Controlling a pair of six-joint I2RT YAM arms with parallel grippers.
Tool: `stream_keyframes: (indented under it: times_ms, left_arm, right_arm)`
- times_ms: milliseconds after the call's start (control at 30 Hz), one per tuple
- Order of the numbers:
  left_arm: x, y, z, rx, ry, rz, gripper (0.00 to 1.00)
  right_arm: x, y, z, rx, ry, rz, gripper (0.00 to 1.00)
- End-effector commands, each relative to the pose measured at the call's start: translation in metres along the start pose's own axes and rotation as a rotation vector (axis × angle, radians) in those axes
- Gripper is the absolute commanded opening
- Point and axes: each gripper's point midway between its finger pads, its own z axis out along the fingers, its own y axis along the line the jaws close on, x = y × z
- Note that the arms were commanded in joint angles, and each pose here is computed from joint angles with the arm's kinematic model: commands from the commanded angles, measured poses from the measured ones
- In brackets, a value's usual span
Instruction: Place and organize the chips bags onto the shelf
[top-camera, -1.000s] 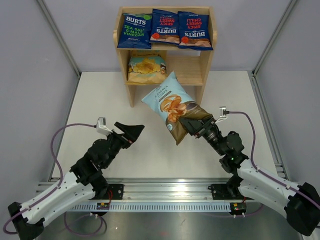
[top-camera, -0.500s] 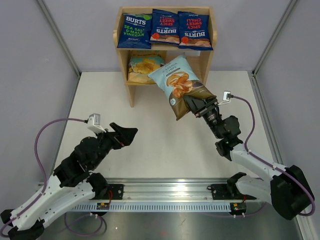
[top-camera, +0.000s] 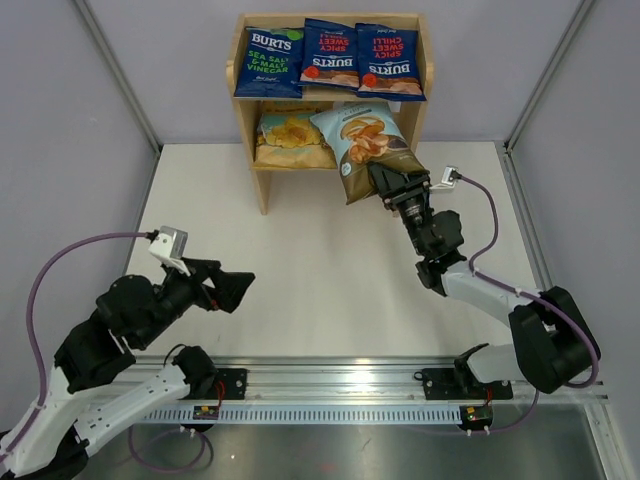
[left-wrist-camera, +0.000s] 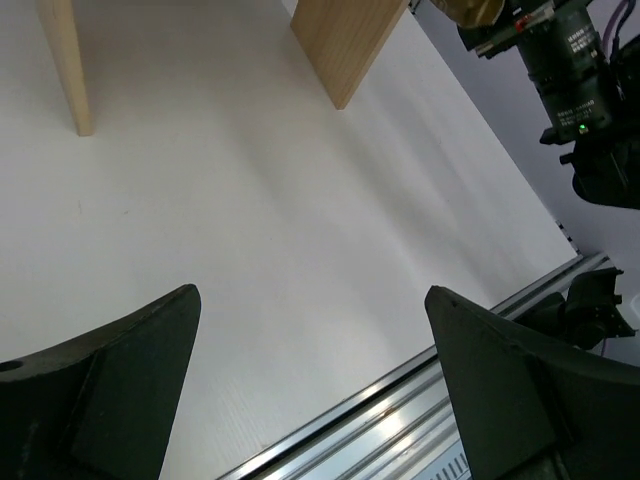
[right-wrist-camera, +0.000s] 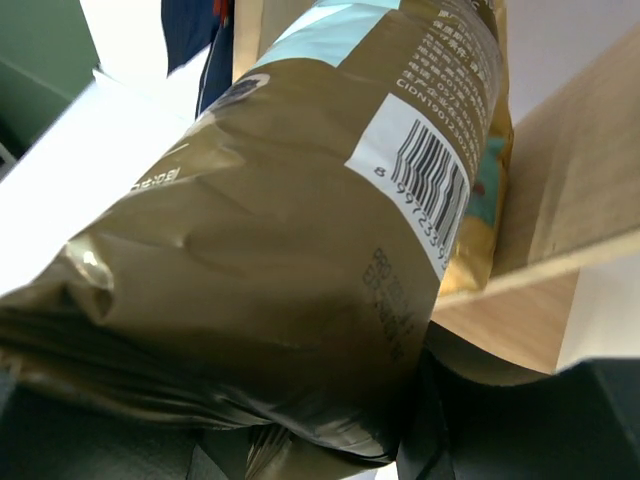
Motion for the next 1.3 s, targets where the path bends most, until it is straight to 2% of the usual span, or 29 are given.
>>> stream_keyframes:
  times_ms: [0, 33, 267, 700, 933, 1267]
  left_arm:
    - [-0.010, 0.008, -0.025, 0.025, -0.059, 0.140, 0.99]
    - [-0.015, 0.012, -0.033, 0.024, -0.107, 0.137, 0.99]
    - [-0.002, 0.023, -0.040, 0.047, -0.211, 0.106, 0.99]
    - [-0.001, 0.026, -0.045, 0.053, -0.237, 0.086, 0.99]
    - [-0.002, 0.027, -0.048, 0.055, -0.251, 0.082, 0.99]
    - [-0.002, 0.028, -0.050, 0.055, -0.262, 0.076, 0.99]
  right_arm:
    - [-0.043, 0.043, 0.020, -0.153, -0.199, 0.012, 0.41]
    - [-0.048, 0.042, 0.023, -0.152, -0.228, 0.016, 0.41]
    - [-0.056, 0.019, 0.057, -0.109, -0.328, -0.009, 0.42]
    - [-0.064, -0.041, 0.098, 0.033, -0.490, -0.030, 0.41]
    - [-0.067, -0.055, 0.110, 0.028, -0.512, -0.007, 0.41]
    - [-0.041, -0.091, 0.114, 0.113, -0.418, 0.022, 0.41]
